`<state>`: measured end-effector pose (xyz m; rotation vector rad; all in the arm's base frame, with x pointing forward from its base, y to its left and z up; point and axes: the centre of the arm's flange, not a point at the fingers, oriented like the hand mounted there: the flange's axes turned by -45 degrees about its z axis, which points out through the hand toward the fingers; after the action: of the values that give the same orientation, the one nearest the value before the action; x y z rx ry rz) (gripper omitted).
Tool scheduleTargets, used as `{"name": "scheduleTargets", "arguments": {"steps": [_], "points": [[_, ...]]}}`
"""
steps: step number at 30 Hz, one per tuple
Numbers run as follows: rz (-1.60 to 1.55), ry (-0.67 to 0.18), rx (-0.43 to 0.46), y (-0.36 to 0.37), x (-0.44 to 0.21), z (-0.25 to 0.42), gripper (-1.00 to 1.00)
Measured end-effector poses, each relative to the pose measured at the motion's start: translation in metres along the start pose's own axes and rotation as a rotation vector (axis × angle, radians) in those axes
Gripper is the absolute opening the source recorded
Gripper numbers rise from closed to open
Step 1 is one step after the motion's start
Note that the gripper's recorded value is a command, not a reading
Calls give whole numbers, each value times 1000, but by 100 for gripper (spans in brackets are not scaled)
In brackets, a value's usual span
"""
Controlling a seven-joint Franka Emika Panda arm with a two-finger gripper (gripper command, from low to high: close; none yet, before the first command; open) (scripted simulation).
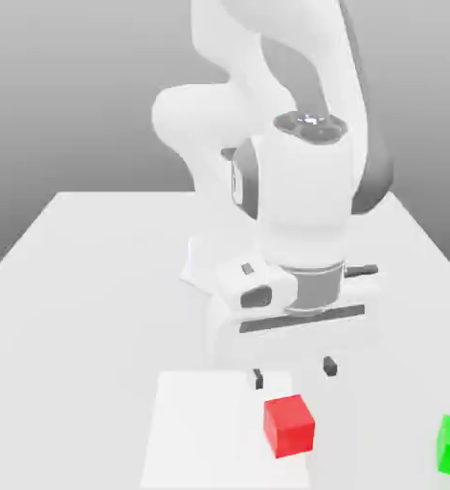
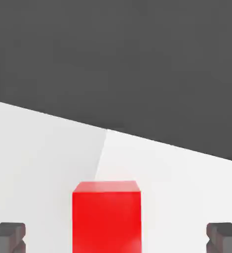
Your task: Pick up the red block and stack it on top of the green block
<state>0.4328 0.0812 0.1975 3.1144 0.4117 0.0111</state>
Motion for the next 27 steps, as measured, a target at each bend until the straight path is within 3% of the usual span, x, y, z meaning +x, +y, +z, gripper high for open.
{"name": "scheduleTargets", "arguments": {"steps": [3, 4, 11, 17, 27], "points": [[-1, -6, 1, -1, -2, 36, 0], [-2, -7, 2, -1, -2, 47, -100], [-2, -7, 1, -1, -3, 49, -100], [-9, -8, 1, -7, 1, -9, -100], [-181, -11, 1, -180, 70, -43, -100]]}}
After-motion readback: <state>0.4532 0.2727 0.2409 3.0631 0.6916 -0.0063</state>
